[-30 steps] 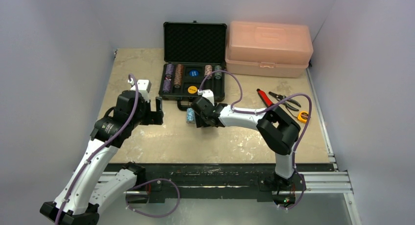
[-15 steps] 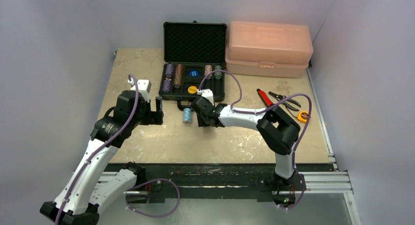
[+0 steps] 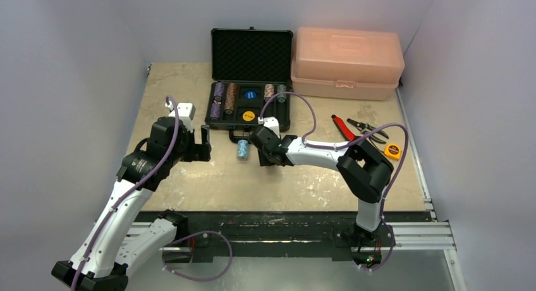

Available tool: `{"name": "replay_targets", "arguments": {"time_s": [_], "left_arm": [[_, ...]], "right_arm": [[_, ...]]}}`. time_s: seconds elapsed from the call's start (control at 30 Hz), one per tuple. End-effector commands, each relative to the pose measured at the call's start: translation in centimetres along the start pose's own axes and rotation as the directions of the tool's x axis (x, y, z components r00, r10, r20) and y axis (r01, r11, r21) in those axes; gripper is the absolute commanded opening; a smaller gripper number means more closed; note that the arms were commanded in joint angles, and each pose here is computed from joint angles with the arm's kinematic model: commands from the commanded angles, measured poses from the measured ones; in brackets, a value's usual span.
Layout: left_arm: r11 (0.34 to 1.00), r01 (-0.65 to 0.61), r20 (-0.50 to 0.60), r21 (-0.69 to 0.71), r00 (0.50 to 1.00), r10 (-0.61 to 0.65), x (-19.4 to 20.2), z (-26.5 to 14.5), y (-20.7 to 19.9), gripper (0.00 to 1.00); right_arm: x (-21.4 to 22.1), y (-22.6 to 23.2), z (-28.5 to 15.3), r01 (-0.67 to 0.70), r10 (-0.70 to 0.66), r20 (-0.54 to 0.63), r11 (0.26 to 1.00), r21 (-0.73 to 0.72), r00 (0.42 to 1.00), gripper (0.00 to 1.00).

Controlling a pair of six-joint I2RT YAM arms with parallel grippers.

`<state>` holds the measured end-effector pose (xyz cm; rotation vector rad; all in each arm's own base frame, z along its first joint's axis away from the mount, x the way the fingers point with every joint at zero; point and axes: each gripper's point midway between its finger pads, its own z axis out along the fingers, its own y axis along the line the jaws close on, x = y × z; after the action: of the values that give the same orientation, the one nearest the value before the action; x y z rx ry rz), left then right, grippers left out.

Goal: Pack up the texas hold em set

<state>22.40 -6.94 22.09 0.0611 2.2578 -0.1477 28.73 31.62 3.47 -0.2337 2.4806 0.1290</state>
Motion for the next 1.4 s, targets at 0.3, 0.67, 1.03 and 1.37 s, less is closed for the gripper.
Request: {"name": "replay_targets", "arguments": {"time_s": [0.3,0.67,1.03,1.37], "left_arm": [[1.000,-0.004,0.020,0.002,1.000,0.004,-0.4,-0.1,0.1,0.96],[1.000,-0.003,0.034,0.009,0.999,0.002,-0.6,-0.4,0.0,0.96],[1.000,0.007,0.038,0.014,0.999,-0.007,-0.8,-0.4,0.1,0.96],[1.000,0.014,0.034,0.016,0.999,-0.014,-0.8,-0.2,0.1,0.96]], "right_arm": [[-4.7,-0.2,-5.1,-0.074,0.080,0.127,0.996,-0.051,0.989,0.00],[-8.9,-0.4,-7.5,-0.059,0.066,0.224,0.998,-0.039,0.972,0.00],[-15.3,-1.8,-8.3,-0.058,0.062,0.299,0.998,-0.023,0.952,0.00],[-19.8,-5.0,-8.1,-0.111,0.107,0.331,0.994,-0.006,0.938,0.00]]}}
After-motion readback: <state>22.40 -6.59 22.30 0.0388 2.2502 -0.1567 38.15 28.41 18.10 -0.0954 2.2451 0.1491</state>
